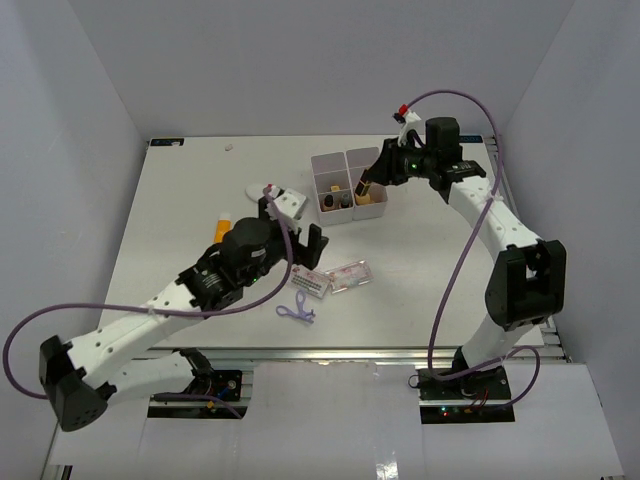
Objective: Organize the makeup
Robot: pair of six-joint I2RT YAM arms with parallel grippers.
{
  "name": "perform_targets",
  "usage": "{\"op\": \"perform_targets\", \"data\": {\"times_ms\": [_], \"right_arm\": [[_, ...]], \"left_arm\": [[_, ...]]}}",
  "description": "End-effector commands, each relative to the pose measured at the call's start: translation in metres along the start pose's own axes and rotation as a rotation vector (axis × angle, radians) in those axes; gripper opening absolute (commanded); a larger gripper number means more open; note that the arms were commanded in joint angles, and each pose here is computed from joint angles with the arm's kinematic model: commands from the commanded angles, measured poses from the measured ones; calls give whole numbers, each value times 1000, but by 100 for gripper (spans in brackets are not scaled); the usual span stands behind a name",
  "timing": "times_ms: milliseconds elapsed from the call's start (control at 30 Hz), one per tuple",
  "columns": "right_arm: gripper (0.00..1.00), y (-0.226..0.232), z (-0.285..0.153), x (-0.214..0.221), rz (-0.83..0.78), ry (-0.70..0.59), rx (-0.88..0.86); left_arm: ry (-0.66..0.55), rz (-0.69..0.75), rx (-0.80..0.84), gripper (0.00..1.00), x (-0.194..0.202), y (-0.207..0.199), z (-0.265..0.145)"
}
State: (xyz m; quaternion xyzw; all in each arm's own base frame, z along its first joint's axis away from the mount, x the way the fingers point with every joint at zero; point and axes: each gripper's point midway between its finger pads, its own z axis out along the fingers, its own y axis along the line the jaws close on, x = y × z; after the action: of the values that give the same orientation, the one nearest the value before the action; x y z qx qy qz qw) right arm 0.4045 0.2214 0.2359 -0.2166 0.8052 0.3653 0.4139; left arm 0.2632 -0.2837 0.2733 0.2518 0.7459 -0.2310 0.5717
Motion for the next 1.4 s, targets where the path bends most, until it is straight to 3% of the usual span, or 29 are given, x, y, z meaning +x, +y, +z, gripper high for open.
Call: {"op": "perform_targets", "data": {"times_ms": [0, 133, 300, 767, 967, 1167, 1367], "right_arm": [[8, 6, 27, -55, -69, -87, 16], [8, 6, 64, -74, -70, -89, 18], [8, -5, 108, -60, -63, -45, 63], [12, -37, 139, -36, -137, -31, 258], [27, -48, 141, -25, -183, -21, 339], [54, -40, 139, -18, -227, -12, 337], [56, -16, 118, -25, -254, -42, 285]], "left_arm": [[47, 34, -238, 98, 39, 56, -42], [3, 13, -307, 98, 53, 73, -62], [-16, 9, -337, 98, 48, 79, -68], [0, -13, -314, 98, 56, 75, -67], [2, -19, -311, 98, 57, 74, -66], [7, -24, -307, 98, 60, 73, -65], [12, -27, -297, 98, 62, 71, -64]]}}
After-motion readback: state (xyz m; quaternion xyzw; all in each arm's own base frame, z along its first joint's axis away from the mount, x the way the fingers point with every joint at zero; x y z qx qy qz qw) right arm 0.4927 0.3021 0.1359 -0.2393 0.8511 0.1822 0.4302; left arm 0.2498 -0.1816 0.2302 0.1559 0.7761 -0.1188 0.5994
